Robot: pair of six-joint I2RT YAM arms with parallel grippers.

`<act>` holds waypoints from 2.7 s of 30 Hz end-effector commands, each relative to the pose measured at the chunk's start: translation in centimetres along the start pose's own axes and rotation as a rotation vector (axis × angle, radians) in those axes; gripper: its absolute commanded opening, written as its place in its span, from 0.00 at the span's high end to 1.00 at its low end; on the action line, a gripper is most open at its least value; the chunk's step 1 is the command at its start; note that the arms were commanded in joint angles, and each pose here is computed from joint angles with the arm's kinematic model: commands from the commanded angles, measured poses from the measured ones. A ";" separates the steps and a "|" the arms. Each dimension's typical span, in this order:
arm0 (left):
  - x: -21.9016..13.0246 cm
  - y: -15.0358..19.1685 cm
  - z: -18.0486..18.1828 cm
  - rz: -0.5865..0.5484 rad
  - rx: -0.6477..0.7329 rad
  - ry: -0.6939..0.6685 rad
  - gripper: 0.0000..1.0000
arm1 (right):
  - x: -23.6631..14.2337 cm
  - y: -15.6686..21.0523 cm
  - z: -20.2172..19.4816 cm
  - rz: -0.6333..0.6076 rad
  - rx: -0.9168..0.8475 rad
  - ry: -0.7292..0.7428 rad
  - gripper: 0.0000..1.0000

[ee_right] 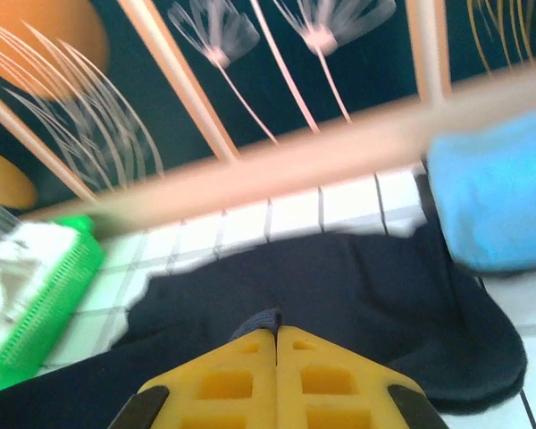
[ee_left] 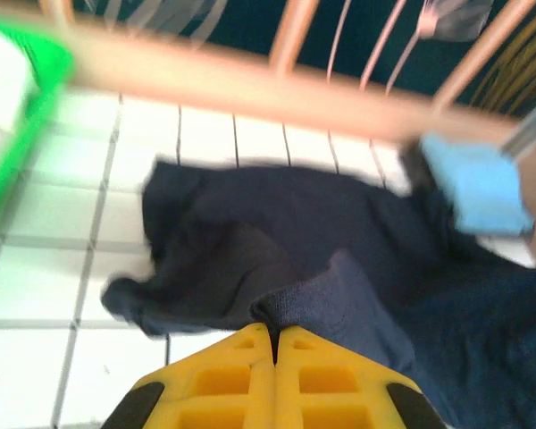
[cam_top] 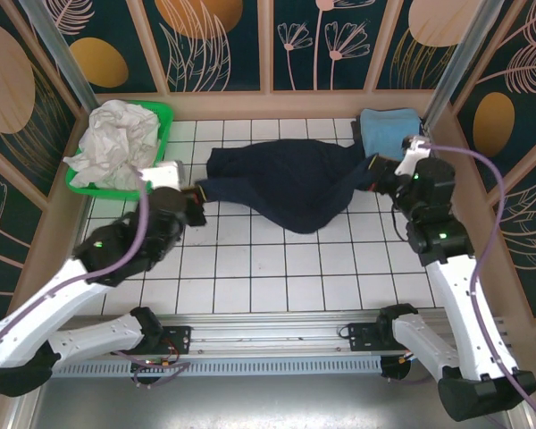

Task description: Fold and stack the t-shirts

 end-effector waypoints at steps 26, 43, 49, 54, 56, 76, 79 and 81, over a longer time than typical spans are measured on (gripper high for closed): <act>-0.9 -20.7 -4.2 -0.610 0.250 -0.282 1.00 | 7.1 -9.2 1.0 -0.116 -0.079 0.144 1.00; 12.5 -27.1 -0.9 -0.533 0.242 -0.258 1.00 | 12.5 -10.8 0.9 -0.198 -0.140 0.275 1.00; 5.4 -34.1 -4.9 -0.776 0.249 -0.155 1.00 | 10.5 -20.6 1.9 -0.390 -0.084 0.231 1.00; -0.4 -31.9 -3.9 -0.826 0.214 -0.075 1.00 | 7.8 -20.8 3.5 -0.417 -0.094 0.120 1.00; -2.2 -29.3 -2.8 -0.816 0.193 -0.028 1.00 | 6.9 -18.1 3.3 -0.379 -0.078 0.087 1.00; 4.0 7.2 14.8 0.006 -0.329 -0.195 0.73 | -0.7 17.4 -8.5 0.345 0.245 0.458 0.73; 3.0 6.4 15.0 -0.036 -0.318 -0.201 0.67 | -0.7 16.0 -7.7 0.340 0.233 0.423 0.60; 2.8 6.1 14.9 -0.057 -0.311 -0.188 0.59 | -0.5 14.6 -6.6 0.321 0.233 0.367 0.56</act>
Point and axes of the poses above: each hand's point on the last joint's axis, 136 mm out from that joint toward the fingers, its own x axis out along the fingers, its own z axis along the line the jaws close on, y = z × x, the point moved 2 cm from there along -x, back along the fingers, and after that the axes turned 6 degrees about -x, right-handed, at the moved point
